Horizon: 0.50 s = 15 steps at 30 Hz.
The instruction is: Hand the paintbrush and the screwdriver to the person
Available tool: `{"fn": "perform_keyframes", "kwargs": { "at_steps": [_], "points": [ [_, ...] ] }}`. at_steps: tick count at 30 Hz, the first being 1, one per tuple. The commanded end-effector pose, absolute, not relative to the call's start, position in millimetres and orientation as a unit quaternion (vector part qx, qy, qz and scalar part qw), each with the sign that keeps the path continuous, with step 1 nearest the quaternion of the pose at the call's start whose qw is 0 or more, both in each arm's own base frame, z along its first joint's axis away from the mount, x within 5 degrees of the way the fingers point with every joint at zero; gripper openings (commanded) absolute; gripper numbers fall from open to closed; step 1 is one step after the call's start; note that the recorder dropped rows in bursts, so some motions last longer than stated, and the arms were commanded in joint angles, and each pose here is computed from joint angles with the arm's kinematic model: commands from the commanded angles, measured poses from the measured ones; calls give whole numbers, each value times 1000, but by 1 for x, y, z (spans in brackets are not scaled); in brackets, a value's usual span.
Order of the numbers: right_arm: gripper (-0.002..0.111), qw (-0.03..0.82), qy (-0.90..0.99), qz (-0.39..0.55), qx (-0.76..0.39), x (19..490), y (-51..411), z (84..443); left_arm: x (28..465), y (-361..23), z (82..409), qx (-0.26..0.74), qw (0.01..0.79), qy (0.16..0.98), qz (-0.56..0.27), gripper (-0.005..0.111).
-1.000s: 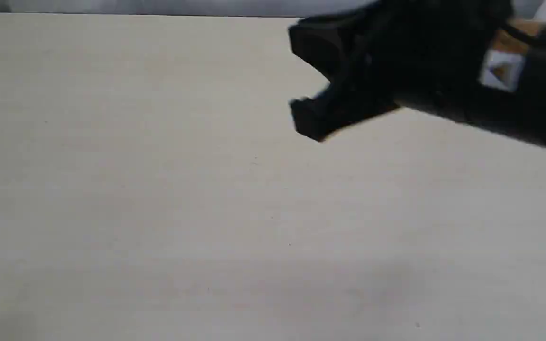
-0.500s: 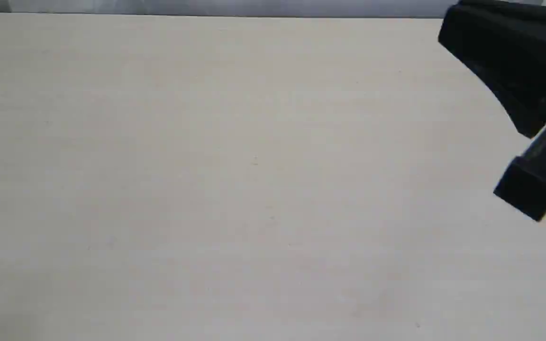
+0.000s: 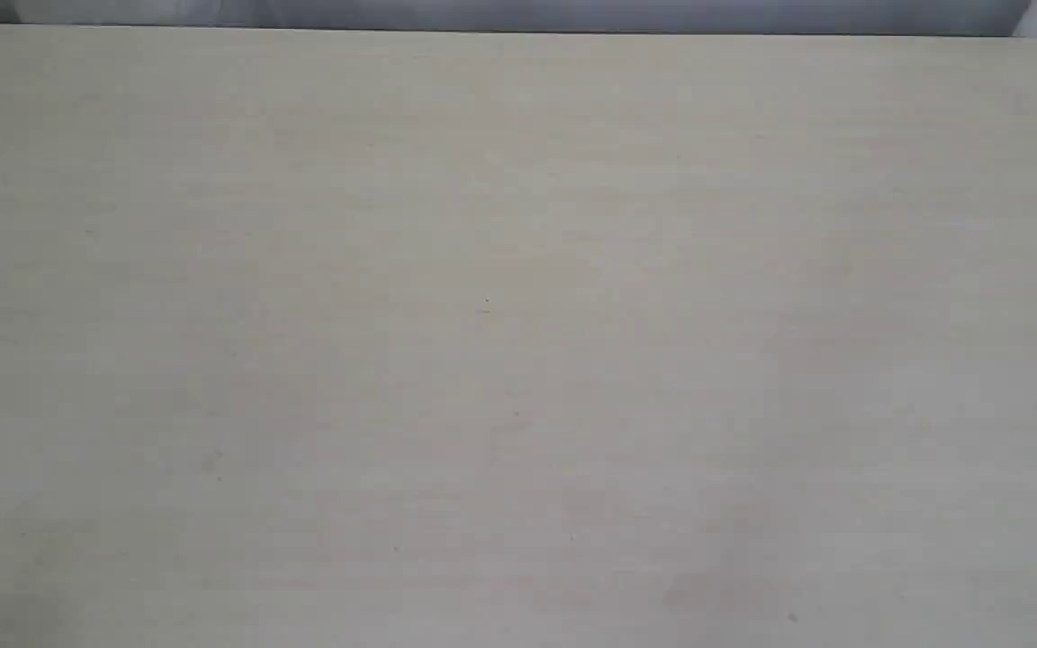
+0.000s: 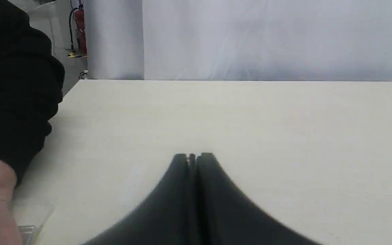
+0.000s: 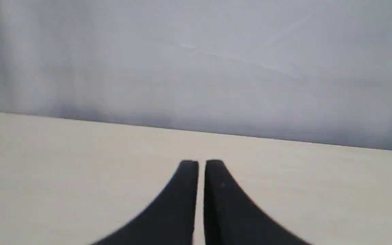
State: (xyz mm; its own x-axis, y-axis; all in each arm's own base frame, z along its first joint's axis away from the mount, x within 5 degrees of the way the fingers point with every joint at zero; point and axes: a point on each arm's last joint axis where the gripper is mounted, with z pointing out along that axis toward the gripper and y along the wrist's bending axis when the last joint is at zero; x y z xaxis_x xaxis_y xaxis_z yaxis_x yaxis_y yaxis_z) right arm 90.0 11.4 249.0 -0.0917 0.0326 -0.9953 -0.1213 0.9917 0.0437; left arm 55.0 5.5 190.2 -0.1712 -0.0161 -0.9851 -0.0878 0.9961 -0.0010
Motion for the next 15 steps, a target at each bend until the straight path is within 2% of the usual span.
{"fn": "perform_keyframes", "kwargs": {
  "at_steps": [1,8,15],
  "points": [
    [5,695,719,3,9,79,-1,239,55,5,191,-33,647,761,24,0],
    [5,713,698,-41,51,64,-8,218,55,5,191,-33,647,761,24,0],
    [5,710,701,-44,50,59,-8,207,55,5,191,-33,647,761,24,0]
  ]
}}
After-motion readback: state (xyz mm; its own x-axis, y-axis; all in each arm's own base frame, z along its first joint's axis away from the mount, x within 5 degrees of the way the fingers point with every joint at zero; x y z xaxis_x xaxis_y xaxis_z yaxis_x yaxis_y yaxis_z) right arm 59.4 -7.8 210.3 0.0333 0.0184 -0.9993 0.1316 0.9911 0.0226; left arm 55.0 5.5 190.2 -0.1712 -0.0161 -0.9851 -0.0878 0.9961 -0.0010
